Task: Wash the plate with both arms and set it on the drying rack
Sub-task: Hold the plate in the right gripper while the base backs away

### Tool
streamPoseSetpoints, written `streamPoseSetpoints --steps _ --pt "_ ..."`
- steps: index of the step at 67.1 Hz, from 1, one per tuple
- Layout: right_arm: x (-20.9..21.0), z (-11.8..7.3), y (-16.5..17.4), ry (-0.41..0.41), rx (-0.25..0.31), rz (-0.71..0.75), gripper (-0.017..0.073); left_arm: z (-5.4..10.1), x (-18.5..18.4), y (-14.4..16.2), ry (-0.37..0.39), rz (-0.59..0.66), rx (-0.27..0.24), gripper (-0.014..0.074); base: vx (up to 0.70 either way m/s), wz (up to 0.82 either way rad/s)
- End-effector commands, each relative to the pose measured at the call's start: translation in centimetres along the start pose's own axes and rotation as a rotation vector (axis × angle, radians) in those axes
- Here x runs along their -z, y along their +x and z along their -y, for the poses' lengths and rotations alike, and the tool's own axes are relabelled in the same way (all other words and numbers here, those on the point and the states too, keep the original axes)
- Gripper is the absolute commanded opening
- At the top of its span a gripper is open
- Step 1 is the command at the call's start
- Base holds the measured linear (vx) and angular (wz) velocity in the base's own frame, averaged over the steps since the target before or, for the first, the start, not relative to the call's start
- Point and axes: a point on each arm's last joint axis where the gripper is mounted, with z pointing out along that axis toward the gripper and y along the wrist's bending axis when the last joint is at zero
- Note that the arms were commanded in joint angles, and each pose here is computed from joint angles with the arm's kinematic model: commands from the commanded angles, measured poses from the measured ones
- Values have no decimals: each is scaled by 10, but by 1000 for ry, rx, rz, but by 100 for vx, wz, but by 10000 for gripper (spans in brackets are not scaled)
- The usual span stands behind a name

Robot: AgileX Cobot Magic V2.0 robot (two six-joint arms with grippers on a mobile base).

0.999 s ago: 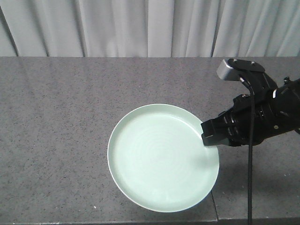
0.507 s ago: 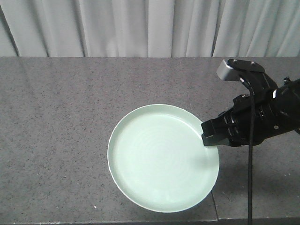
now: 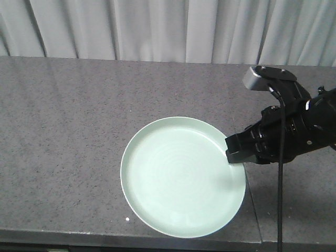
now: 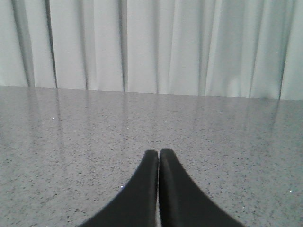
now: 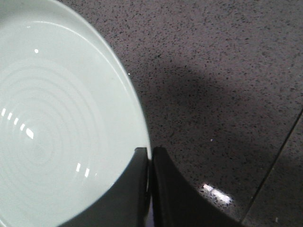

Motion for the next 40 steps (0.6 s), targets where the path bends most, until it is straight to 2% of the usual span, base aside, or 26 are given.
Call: streamPoseSetpoints --steps 1,40 --pt "15 -8 -7 -21 14 93 -1 1 3 -17 11 117 9 -6 -5 19" --pt "15 -8 -7 -21 14 93 -1 1 3 -17 11 117 9 -6 -7 28"
